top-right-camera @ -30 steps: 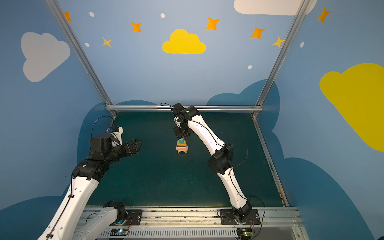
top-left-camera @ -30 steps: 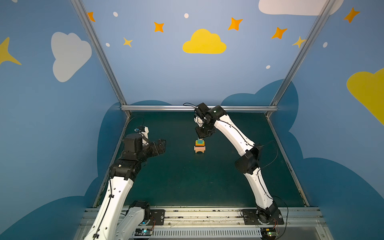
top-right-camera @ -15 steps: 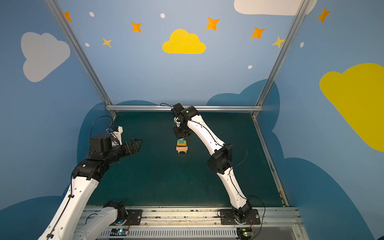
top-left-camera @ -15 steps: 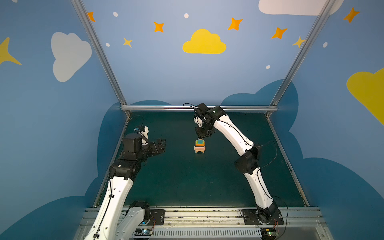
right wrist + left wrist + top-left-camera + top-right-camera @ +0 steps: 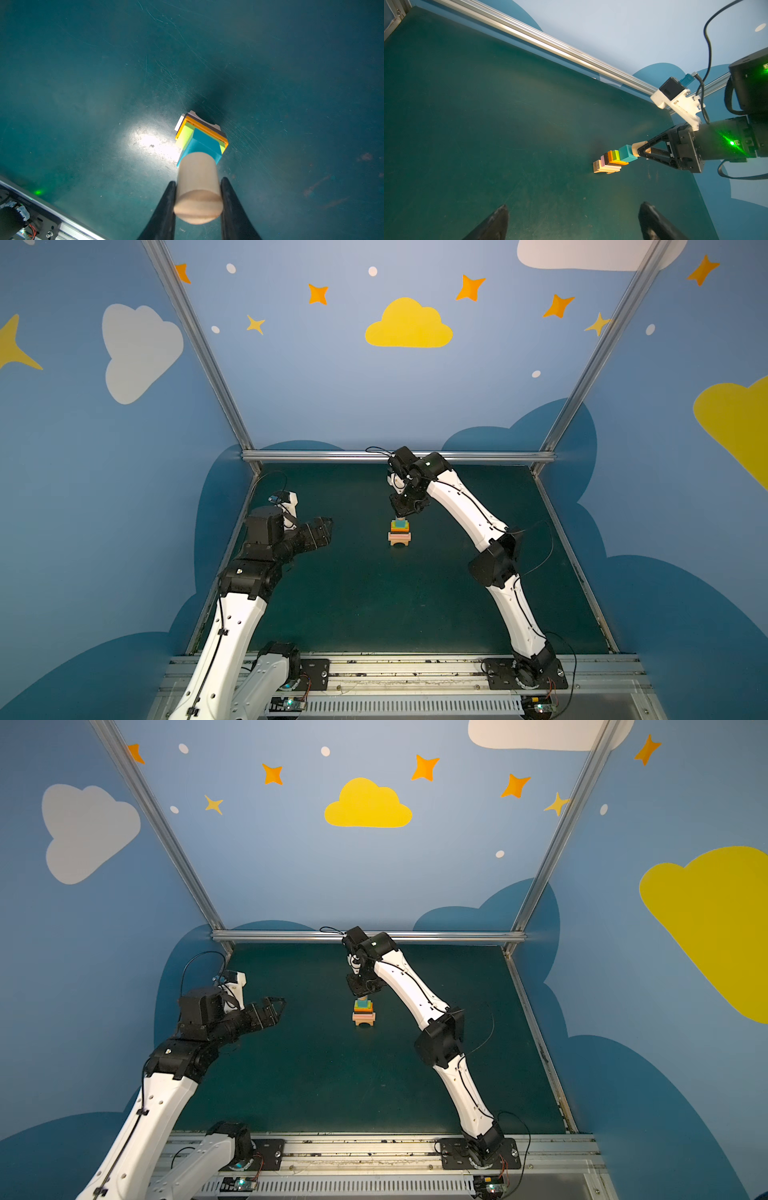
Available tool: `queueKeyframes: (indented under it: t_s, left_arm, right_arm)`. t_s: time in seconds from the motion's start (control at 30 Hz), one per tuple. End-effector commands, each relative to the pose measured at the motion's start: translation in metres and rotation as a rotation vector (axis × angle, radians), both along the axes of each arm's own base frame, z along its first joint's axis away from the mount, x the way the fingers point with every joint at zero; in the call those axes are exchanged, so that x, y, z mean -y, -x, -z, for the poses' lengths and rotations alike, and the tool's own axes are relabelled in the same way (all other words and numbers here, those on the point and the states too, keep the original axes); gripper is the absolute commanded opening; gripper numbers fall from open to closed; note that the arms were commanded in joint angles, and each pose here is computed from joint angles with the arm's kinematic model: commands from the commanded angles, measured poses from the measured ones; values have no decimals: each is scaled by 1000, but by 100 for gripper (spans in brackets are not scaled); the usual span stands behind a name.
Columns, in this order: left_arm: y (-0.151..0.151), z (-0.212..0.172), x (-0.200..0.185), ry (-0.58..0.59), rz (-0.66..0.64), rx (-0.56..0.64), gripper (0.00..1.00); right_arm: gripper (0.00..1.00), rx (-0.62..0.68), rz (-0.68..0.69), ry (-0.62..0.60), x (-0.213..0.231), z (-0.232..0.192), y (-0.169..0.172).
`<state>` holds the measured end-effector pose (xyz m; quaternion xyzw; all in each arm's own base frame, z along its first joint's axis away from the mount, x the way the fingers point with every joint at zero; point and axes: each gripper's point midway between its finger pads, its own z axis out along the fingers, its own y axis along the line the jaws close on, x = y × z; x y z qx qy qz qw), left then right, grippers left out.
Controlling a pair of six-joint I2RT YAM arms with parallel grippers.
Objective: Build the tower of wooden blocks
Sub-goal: 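Lower the cream cylinder with the right gripper onto the teal cube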
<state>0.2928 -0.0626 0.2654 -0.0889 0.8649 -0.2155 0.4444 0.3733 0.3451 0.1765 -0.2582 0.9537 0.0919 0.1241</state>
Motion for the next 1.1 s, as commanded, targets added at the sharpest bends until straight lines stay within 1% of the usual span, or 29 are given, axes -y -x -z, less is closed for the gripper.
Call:
queueKeyframes:
  t_s: [0.0,0.57,0.73,1.07]
  left_arm:
    - [-1,2,0,7,0,0,97]
    - [-2,2,-1,11,-4,3,97]
    - [-1,2,-1,13,-1,2,97]
    - [-2,2,-1,14,-2,1,97]
  right_arm:
    - [29,12,17,-4,-1,0,-5]
    - [30,10,36,0,2,2,-9]
    - [32,8,39,-2,1,3,-9]
    - [32,6,45,2,2,5,-11]
